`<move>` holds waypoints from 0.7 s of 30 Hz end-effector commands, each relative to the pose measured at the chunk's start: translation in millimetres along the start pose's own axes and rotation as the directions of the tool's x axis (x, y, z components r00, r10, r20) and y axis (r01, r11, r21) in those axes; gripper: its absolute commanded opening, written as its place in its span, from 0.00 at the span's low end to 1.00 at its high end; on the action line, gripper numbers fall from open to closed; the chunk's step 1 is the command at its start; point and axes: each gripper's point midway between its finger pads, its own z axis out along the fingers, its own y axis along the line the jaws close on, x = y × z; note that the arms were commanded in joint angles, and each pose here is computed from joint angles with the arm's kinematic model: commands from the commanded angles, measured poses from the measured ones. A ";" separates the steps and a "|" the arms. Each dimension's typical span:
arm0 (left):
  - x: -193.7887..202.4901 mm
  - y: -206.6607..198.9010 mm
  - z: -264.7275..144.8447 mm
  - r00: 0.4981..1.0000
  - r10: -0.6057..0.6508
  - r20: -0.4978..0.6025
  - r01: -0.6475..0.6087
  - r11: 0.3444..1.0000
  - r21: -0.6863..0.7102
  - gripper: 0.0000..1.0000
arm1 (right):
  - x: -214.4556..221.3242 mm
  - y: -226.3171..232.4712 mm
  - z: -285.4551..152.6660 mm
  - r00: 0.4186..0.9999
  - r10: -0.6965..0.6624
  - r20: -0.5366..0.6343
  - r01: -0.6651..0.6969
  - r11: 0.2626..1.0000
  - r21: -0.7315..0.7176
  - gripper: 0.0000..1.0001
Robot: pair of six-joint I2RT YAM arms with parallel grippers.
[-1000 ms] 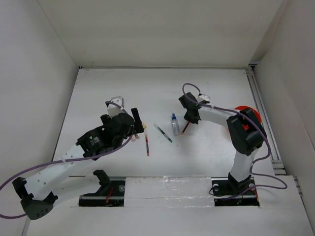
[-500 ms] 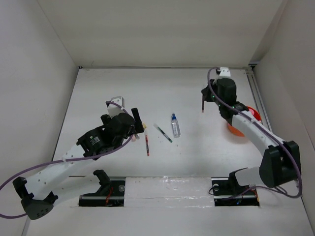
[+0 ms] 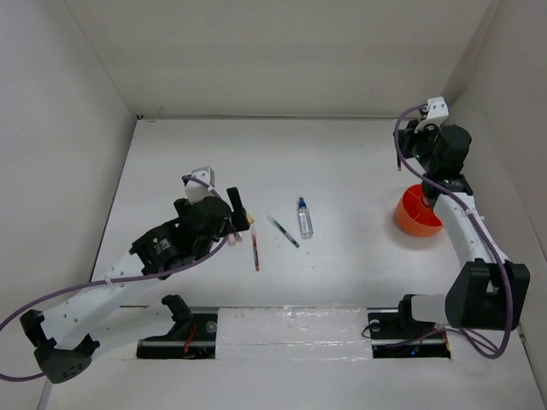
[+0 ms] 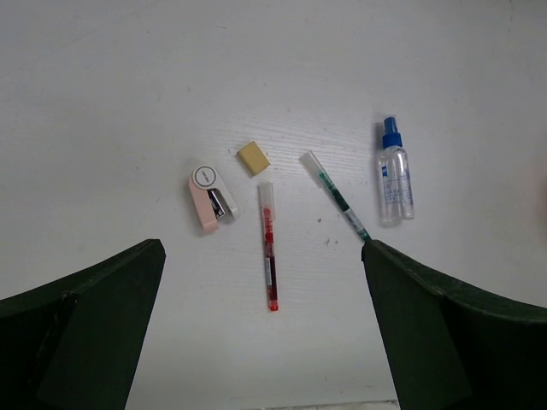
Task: Sort the stationery into containers
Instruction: Place the pen in the storage box.
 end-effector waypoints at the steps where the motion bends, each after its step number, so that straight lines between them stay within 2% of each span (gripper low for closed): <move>1: -3.0 -6.1 -0.7 1.000 -0.003 0.014 0.003 0.999 0.036 1.00 | -36.7 8.2 -14.9 0.988 -0.074 0.132 0.075 0.997 -0.008 0.00; 7: 5.0 -11.6 4.3 0.999 0.041 -0.020 -0.040 0.998 0.049 1.00 | -13.0 -6.6 -45.1 0.987 -0.080 0.142 0.061 0.989 0.135 0.00; 11: 6.0 -15.2 3.7 0.999 0.047 -0.027 -0.045 0.997 0.069 1.00 | -14.5 -12.7 -74.4 0.975 -0.131 0.177 0.089 0.969 0.229 0.00; 15: 8.9 -16.6 4.9 0.998 0.056 -0.034 -0.053 0.995 0.080 1.00 | -22.1 -13.8 -83.5 0.963 -0.166 0.212 0.110 0.961 0.253 0.00; 21: 5.6 -16.9 -0.5 0.999 0.037 -0.020 -0.035 0.994 0.105 1.00 | -6.6 -15.0 -81.0 0.978 -0.139 0.158 0.096 0.963 0.251 0.00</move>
